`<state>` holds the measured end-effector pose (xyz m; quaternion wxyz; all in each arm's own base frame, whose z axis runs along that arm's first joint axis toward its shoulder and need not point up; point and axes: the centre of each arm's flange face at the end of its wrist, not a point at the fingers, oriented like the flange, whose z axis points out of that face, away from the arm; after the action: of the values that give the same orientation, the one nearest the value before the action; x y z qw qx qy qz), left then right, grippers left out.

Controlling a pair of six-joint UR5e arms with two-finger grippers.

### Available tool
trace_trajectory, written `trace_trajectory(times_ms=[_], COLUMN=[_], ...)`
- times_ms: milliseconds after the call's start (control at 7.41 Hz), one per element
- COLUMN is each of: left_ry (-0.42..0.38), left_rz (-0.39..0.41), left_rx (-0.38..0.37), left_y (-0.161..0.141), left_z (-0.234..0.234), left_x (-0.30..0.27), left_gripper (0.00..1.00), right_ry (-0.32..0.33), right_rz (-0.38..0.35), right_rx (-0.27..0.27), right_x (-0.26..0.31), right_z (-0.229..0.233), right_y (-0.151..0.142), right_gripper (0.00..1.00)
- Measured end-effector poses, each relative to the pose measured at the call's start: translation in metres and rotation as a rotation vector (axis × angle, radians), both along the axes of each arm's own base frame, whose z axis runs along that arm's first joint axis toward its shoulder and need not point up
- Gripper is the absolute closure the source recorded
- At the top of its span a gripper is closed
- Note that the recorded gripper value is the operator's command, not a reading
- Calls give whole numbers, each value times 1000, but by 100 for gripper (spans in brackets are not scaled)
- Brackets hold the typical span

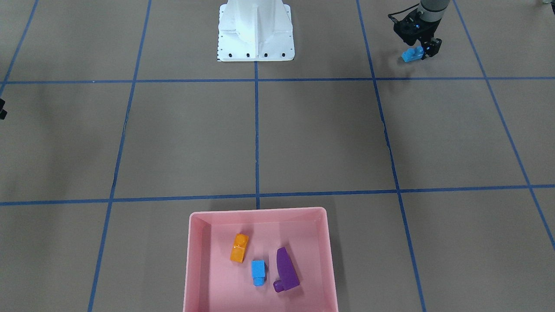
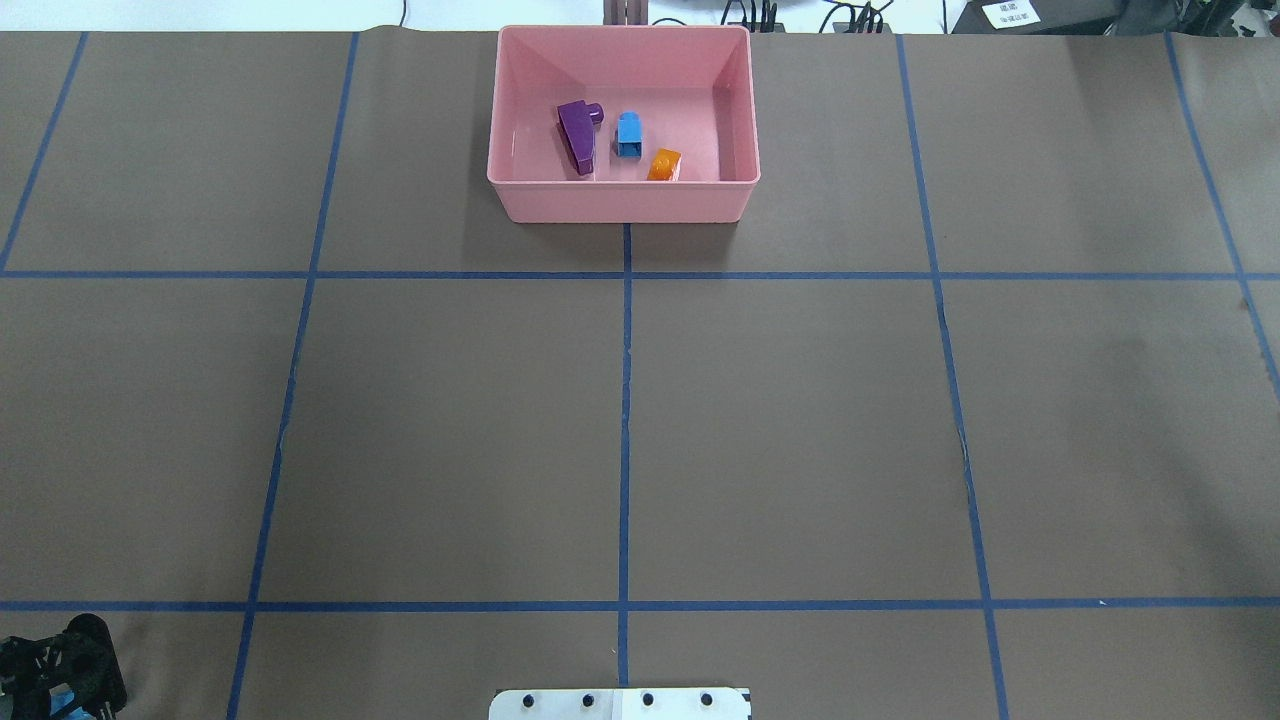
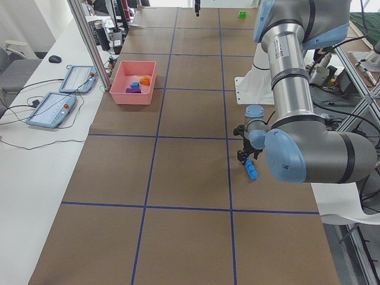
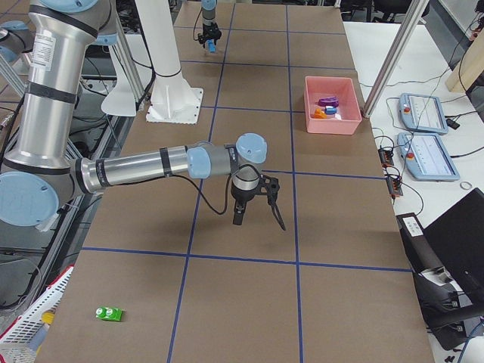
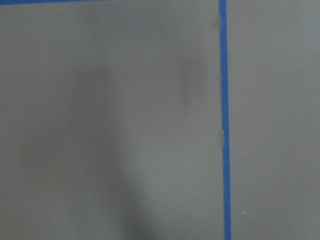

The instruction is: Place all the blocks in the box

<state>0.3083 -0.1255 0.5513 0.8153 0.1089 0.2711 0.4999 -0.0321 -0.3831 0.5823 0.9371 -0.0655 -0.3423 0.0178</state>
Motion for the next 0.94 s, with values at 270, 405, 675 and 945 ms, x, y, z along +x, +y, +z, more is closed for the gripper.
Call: trace_trajectory(times_ms=[270,405,675,945], left_ry=[2,25,132,271], left_rz=[-10,-16,-77,-211], left_rx=[-2,-24,-138,-244], left_y=[-2,-5,-39,-128], left_z=[-1,-13,-55,-122], left_x=[-1,-1,0,10], left_gripper=[100,100,100,100], right_ry=[-9,-7,-22,-57], right_rz=[-53,-92,-167,-209], right_rx=[-24,-43,-64,-68], right_x=[26,37,62,88], right_z=[38,63,113,157], right_y=[46,73,123,176], right_gripper=[0,0,0,0])
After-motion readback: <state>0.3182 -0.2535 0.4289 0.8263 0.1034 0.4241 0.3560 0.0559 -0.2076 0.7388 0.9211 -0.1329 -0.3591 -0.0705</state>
